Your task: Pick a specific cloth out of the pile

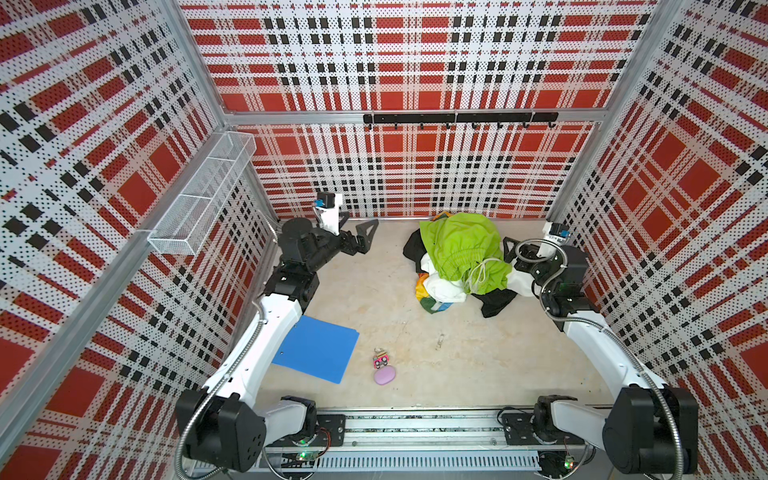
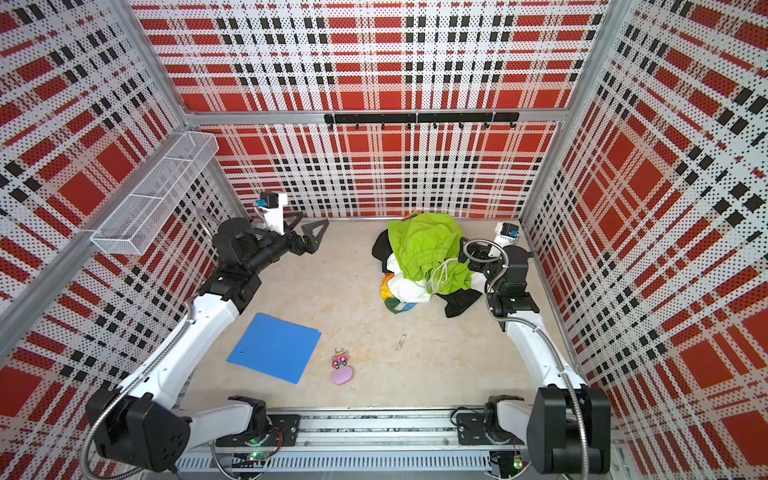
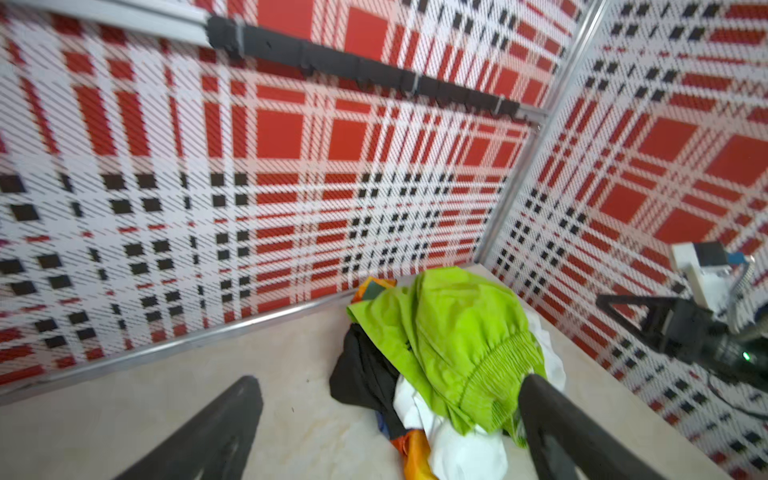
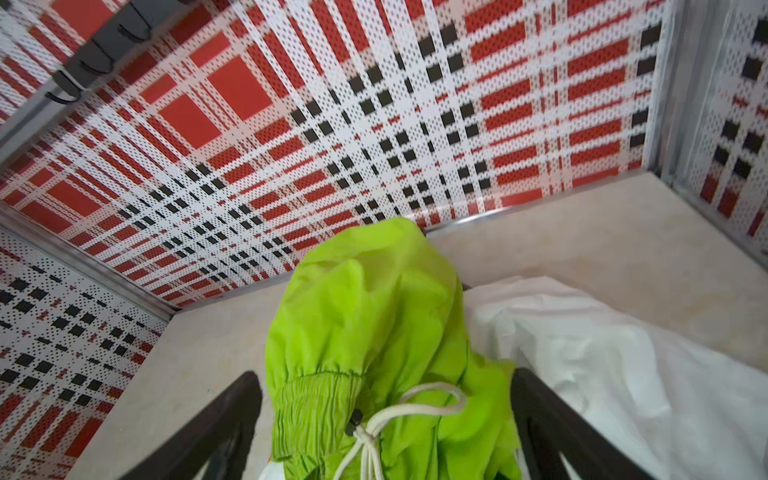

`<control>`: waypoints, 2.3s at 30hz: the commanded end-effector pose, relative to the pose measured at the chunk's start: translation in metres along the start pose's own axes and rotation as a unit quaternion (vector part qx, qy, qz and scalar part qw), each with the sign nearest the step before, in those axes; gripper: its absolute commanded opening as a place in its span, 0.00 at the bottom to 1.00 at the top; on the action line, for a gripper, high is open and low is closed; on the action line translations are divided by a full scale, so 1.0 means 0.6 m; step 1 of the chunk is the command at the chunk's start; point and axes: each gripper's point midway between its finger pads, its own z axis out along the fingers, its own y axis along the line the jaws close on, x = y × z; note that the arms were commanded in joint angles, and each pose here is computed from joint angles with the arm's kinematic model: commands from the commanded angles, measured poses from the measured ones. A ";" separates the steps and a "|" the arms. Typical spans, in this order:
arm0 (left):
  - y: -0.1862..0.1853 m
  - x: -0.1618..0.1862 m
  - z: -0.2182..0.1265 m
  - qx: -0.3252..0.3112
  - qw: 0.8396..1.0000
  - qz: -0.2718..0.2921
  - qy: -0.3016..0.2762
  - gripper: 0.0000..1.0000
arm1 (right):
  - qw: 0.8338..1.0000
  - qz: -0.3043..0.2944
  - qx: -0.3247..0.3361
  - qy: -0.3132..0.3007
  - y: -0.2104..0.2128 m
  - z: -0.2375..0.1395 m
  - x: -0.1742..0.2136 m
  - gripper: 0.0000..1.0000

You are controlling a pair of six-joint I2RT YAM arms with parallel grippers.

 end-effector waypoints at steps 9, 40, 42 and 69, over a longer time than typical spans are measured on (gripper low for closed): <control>-0.026 0.048 0.001 0.058 0.997 -0.006 0.045 0.99 | 0.992 -0.004 0.078 0.096 -0.022 0.014 0.105 1.00; -0.034 0.044 -0.001 0.053 0.997 0.000 0.055 0.99 | 0.958 -0.185 0.084 0.205 0.066 0.086 0.196 1.00; -0.035 0.041 -0.002 0.054 0.997 0.001 0.053 0.99 | 0.955 -0.184 0.089 0.217 0.069 0.093 0.212 1.00; 0.030 0.021 -0.013 0.016 0.998 -0.043 0.030 0.99 | 0.961 -0.209 0.070 0.169 0.153 0.055 0.156 0.97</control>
